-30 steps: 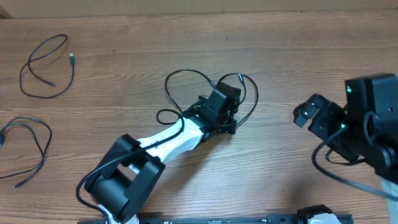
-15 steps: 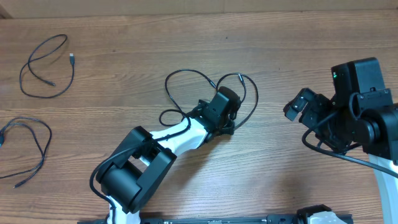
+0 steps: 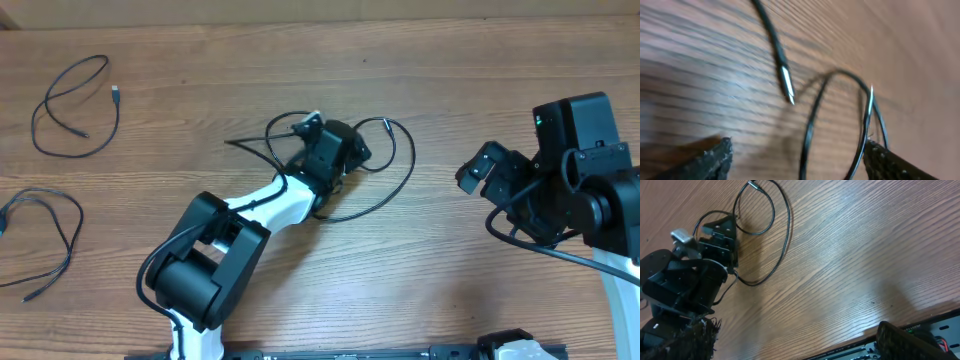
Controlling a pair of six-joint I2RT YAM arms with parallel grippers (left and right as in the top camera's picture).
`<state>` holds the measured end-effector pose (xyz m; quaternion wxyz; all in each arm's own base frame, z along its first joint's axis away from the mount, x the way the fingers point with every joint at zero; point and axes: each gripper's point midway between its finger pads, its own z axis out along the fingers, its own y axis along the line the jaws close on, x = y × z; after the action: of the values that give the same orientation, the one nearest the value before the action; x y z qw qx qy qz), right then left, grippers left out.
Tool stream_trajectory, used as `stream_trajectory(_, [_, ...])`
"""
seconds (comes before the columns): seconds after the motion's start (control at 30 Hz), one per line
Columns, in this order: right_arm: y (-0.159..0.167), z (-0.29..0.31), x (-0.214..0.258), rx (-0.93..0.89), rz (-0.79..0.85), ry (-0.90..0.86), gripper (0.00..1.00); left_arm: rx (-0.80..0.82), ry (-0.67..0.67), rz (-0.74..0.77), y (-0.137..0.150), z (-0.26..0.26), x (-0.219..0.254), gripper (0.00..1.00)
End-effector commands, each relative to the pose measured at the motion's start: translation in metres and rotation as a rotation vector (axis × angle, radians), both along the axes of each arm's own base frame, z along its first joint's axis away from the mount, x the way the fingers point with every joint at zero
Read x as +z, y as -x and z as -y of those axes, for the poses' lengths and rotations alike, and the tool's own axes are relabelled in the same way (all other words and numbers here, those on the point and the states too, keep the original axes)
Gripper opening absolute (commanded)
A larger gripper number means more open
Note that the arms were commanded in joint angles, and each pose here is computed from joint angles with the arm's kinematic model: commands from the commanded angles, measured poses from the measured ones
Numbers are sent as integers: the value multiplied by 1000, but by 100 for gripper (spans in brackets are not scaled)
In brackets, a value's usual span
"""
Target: Untangle cables
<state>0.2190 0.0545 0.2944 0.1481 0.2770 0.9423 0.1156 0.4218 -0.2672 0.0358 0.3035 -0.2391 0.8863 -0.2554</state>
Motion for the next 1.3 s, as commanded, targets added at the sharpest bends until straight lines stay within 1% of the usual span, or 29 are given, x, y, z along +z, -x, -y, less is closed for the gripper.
stream_trajectory(0.0, [1,-1,2,1,6,-7,100,-247,-134,52,18,26,-8,79])
stream_trajectory(0.03, [1,-2,2,4,4,-13,100,-268,-146,56,20,29,-9,78])
stream_trajectory(0.13, [3,-7,2,15,-4,-36,100,-300,-196,63,25,31,-15,61])
stream_trajectory(0.17, [4,-10,2,23,-6,-52,100,-275,-230,52,24,24,-21,45])
stream_trajectory(0.2, [4,-11,2,25,-7,-57,100,-255,-252,46,22,17,-25,26])
stream_trajectory(0.23, [4,-11,2,27,-8,-60,100,-241,-268,36,21,11,-29,12])
stream_trajectory(0.27, [4,-12,2,28,-8,-62,100,-226,-280,27,19,4,-32,4])
stream_trajectory(0.43, [4,-12,2,29,-9,-65,100,-152,-315,-14,6,-31,-39,4])
stream_trajectory(0.47, [4,-12,2,28,-9,-65,100,-111,-312,-25,-3,-50,-38,4])
stream_trajectory(0.57, [4,-12,2,29,-9,-65,100,-68,-326,-54,-7,-74,-34,4])
stream_trajectory(0.63, [4,-12,2,28,-8,-64,100,-62,-351,-68,-8,-89,-28,4])
stream_trajectory(0.77, [1,-12,4,27,6,-64,100,-68,-438,-61,-10,-127,-2,4])
stream_trajectory(0.83, [0,-12,4,28,10,-65,100,2,-500,-71,-8,-157,14,4])
stream_trajectory(0.93, [0,-12,4,28,12,-65,100,150,-609,-105,0,-216,39,4])
stream_trajectory(1.0, [-1,-13,5,28,15,-66,100,202,-630,-166,12,-246,42,4])
stream_trajectory(1.03, [-2,-13,5,28,19,-66,100,211,-626,-195,16,-255,39,4])
stream_trajectory(1.07, [-3,-13,5,28,23,-67,100,215,-608,-262,27,-267,31,4])
stream_trajectory(1.13, [-4,-13,6,28,30,-69,100,180,-534,-318,35,-265,22,4])
stream_trajectory(1.2, [-6,-13,7,28,37,-70,100,99,-418,-337,37,-247,16,4])
stream_trajectory(1.23, [-7,-14,7,28,40,-71,100,10,-347,-330,37,-229,15,4])
stream_trajectory(1.27, [-7,-14,7,28,40,-71,100,-43,-313,-324,38,-219,16,5])
